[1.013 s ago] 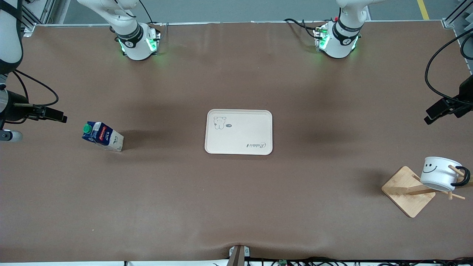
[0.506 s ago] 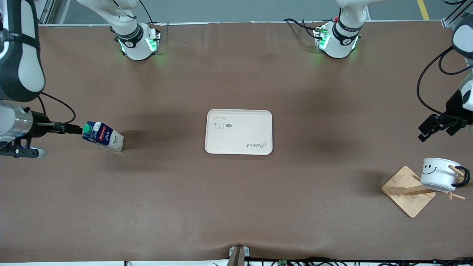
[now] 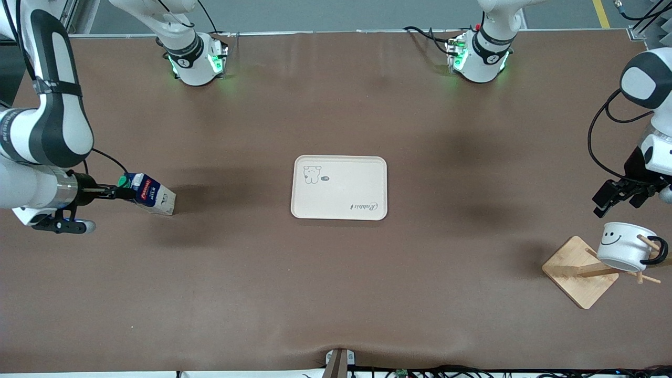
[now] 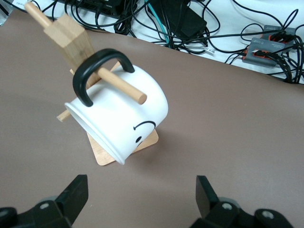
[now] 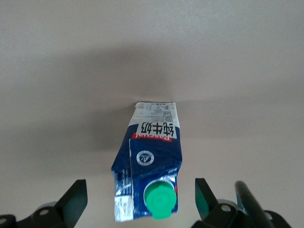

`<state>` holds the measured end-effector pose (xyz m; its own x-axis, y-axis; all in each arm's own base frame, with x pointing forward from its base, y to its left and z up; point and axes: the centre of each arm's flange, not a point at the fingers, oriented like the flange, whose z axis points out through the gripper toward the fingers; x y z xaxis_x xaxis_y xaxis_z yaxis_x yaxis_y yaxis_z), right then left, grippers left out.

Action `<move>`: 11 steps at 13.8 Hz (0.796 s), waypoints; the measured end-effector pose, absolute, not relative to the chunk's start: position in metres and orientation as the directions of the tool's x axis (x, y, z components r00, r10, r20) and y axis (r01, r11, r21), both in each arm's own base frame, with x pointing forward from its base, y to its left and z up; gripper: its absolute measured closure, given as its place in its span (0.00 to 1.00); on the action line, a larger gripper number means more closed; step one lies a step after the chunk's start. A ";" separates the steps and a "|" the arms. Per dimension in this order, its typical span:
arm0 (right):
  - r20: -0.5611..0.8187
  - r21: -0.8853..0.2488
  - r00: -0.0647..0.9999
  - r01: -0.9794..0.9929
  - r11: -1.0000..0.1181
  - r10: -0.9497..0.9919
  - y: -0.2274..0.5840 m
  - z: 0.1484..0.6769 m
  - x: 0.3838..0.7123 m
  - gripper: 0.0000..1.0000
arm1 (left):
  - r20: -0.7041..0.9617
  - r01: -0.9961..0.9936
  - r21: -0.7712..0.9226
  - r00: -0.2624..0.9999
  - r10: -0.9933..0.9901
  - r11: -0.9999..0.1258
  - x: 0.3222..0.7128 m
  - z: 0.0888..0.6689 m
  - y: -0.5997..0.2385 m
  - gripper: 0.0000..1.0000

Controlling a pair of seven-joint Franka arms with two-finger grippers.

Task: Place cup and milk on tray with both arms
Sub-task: 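Reach the right gripper to the milk carton while the left gripper approaches the mug, then grasp the milk carton with the right gripper while the left gripper grasps the mug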

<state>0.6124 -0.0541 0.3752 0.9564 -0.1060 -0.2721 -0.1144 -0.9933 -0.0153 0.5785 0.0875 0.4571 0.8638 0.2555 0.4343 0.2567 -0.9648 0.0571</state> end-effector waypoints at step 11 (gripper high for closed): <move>-0.330 -0.008 0.936 -0.131 -0.991 -0.121 -0.054 0.332 0.578 0.19 | 0.427 0.207 0.028 0.882 0.199 -0.978 0.583 0.427 0.103 0.04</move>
<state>0.5780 -0.0538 0.3322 0.9362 -0.1210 -0.3299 -0.1311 -0.9913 -0.0083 0.5835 0.1027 0.4272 0.8819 0.1990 0.4275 0.2069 -0.9780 0.0284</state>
